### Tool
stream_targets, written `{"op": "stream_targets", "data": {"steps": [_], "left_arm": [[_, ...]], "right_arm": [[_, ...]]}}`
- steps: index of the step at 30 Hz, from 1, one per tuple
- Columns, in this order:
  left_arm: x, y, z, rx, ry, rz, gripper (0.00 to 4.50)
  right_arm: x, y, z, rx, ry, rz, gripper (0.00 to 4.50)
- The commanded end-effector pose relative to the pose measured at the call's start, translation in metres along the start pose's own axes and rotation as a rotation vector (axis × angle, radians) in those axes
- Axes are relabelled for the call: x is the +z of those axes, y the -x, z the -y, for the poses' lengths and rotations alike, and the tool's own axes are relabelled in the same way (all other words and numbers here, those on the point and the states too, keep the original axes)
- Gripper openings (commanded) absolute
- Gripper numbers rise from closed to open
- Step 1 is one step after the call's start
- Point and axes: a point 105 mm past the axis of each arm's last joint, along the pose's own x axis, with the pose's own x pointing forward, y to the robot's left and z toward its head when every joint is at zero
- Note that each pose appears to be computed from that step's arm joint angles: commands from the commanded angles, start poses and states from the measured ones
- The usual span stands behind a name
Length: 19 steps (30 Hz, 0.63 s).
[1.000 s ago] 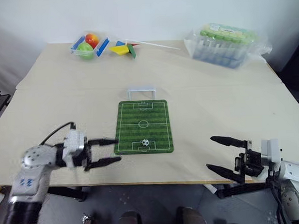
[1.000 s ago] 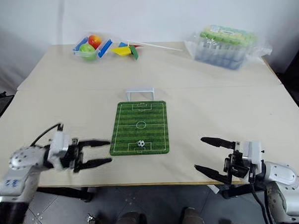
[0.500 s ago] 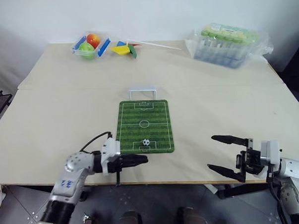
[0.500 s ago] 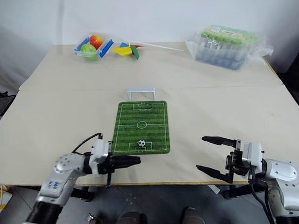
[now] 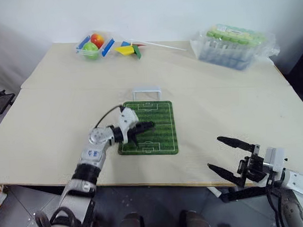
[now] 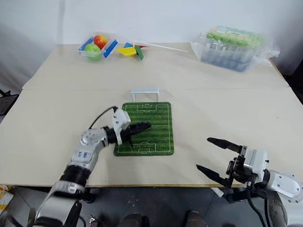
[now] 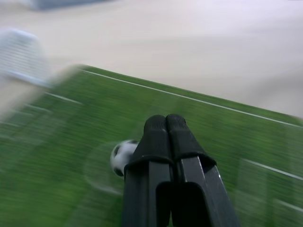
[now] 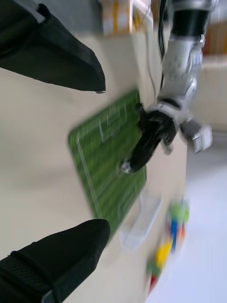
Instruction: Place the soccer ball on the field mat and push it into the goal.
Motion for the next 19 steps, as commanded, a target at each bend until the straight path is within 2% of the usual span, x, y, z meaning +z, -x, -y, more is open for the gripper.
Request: {"op": "stream_targets", "data": {"steps": [1, 3, 7, 11, 15, 19], "left_arm": [[0.029, 0.006, -0.033, 0.132, -0.082, 0.110, 0.03], [0.032, 0.016, -0.034, 0.105, -0.074, 0.140, 0.03], [0.031, 0.059, -0.025, 0.023, -0.071, 0.162, 0.03], [0.029, 0.116, -0.031, 0.108, -0.043, 0.122, 0.03], [-0.005, 0.190, -0.024, 0.284, 0.007, -0.100, 0.03], [-0.012, 0.228, -0.007, 0.383, 0.010, -0.160, 0.03]], "right_arm": [[0.011, -0.001, 0.015, -0.187, 0.052, 0.074, 4.50], [0.012, -0.004, 0.015, -0.224, 0.047, 0.093, 4.50], [0.010, -0.006, 0.011, -0.218, 0.040, 0.096, 4.50], [0.008, -0.003, 0.016, -0.217, 0.044, 0.097, 4.50], [0.004, -0.006, 0.022, -0.178, 0.051, 0.099, 4.50], [-0.001, -0.011, 0.022, -0.083, 0.063, 0.086, 4.50]]}}
